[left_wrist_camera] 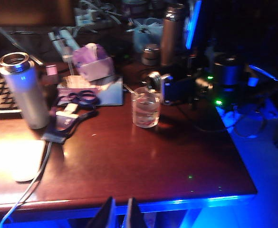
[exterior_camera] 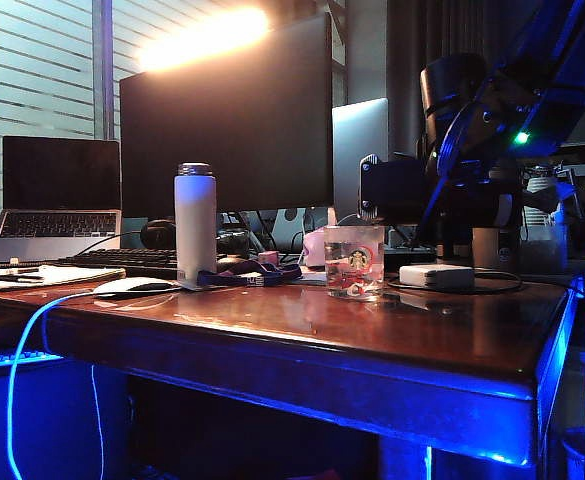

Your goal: Pick up the black thermos, pour a little water from inside into the glass cup, then place the black thermos back on the table.

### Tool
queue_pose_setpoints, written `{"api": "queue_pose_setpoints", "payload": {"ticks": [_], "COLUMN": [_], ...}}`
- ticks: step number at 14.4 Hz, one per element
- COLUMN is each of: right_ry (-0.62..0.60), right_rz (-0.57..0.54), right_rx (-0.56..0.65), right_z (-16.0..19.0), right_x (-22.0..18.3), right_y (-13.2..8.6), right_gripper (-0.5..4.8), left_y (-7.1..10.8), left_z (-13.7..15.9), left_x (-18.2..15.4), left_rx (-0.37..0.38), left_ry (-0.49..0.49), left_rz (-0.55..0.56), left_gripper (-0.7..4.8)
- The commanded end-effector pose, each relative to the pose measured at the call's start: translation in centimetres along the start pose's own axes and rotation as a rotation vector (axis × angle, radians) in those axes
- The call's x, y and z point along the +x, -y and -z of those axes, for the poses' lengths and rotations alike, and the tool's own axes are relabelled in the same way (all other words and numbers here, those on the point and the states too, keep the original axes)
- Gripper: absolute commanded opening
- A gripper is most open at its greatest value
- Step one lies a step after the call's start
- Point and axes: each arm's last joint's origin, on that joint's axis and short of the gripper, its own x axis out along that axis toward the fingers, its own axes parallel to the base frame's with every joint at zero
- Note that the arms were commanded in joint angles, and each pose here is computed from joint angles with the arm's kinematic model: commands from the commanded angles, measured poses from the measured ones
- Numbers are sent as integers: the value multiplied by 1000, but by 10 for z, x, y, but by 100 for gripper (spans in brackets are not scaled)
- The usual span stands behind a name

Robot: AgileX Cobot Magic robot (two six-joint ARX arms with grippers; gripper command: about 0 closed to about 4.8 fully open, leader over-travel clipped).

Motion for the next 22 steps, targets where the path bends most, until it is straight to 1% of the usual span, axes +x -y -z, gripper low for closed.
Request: {"api": "queue_pose_setpoints", "payload": {"ticks": [1,4,8,14,19,21,22], "right_ry": [0,0,1,3,4,2,1], "right_rz": [47,53,114,116,116,114,108], "right_rx": [-5,-45,-79,-90,-72,36,34], "right_z": [-2,-2,-2,-2,-2,-2,-2], "right_x": [0,0,0,0,0,0,0], "right_y": [10,11,18,18,18,17,17], "right_gripper": [48,49,49,49,48,49,48], "left_y": [1,1,1,1,1,1,1], "left_z": [-2,-2,-2,-2,-2,-2,-2], "left_x": [-1,-1,-1,-1,-1,-1,-1], "left_rx": [10,10,10,9,9,9,9], "left_ry": [11,11,11,11,10,11,10], "left_rz": [7,7,6,7,7,7,7], "left_gripper": [53,53,53,53,53,53,53]}}
